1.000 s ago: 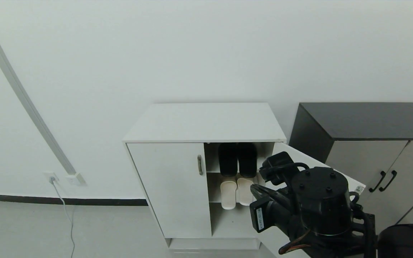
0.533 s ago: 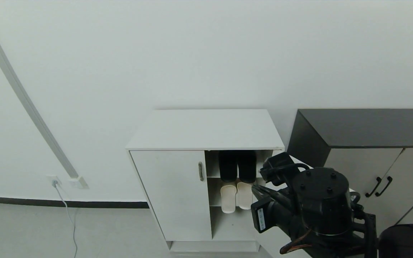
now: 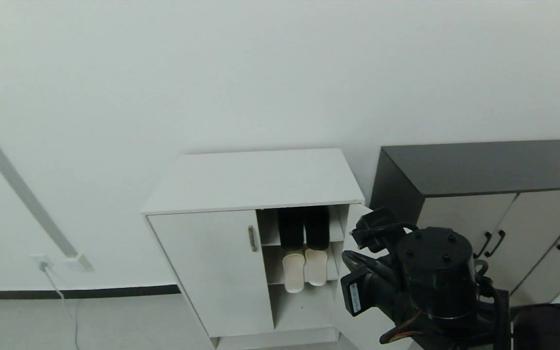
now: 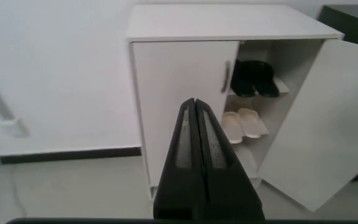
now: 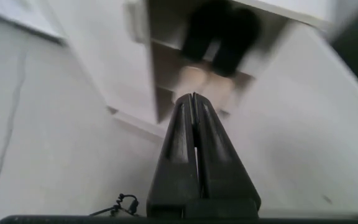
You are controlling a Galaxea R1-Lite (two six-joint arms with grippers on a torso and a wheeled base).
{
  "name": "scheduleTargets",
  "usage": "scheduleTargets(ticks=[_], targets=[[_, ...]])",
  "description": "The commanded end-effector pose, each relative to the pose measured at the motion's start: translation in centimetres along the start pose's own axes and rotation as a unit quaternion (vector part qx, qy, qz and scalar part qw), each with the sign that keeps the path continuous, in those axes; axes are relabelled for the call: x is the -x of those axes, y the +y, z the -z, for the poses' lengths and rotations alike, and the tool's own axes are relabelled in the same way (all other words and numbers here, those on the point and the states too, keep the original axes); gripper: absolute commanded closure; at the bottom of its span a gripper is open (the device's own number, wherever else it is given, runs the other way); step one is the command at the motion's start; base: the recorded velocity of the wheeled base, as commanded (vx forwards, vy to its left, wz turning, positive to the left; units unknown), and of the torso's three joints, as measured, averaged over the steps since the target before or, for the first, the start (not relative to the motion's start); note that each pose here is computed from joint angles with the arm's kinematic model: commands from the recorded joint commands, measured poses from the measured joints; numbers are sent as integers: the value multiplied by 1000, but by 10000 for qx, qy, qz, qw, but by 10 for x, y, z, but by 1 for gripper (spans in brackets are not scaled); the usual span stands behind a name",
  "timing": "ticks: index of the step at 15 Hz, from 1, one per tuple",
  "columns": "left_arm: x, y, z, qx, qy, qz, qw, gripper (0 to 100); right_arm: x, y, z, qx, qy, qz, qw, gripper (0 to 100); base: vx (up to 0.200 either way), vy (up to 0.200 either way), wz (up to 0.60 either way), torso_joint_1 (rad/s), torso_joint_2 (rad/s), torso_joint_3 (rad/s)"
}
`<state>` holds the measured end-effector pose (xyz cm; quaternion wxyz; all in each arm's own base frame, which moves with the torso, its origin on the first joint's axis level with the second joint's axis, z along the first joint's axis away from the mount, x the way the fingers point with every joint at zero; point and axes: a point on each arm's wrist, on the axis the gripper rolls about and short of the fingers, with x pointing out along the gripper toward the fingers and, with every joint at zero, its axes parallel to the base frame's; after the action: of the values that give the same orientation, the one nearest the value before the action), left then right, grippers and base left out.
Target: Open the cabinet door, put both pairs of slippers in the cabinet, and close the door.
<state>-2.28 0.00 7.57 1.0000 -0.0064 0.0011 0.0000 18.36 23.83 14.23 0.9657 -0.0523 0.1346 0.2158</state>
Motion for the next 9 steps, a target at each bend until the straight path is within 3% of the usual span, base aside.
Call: scheduleTargets(ticks=[1, 8, 9], targets=[[0, 0, 0, -10, -3, -8, 10000, 100, -2, -2, 0, -14, 2, 40, 10000, 100, 0, 0, -600, 12, 2, 2], [0, 0, 0, 13, -3, -8, 10000, 100, -6, -10, -2, -28, -85, 170, 9998, 100, 0, 0, 0, 0, 0, 0], [0, 0, 0, 13, -3, 0, 10000, 100, -7, -12, -3, -22, -96, 205, 9997, 100, -200, 0, 0, 7, -2, 2]])
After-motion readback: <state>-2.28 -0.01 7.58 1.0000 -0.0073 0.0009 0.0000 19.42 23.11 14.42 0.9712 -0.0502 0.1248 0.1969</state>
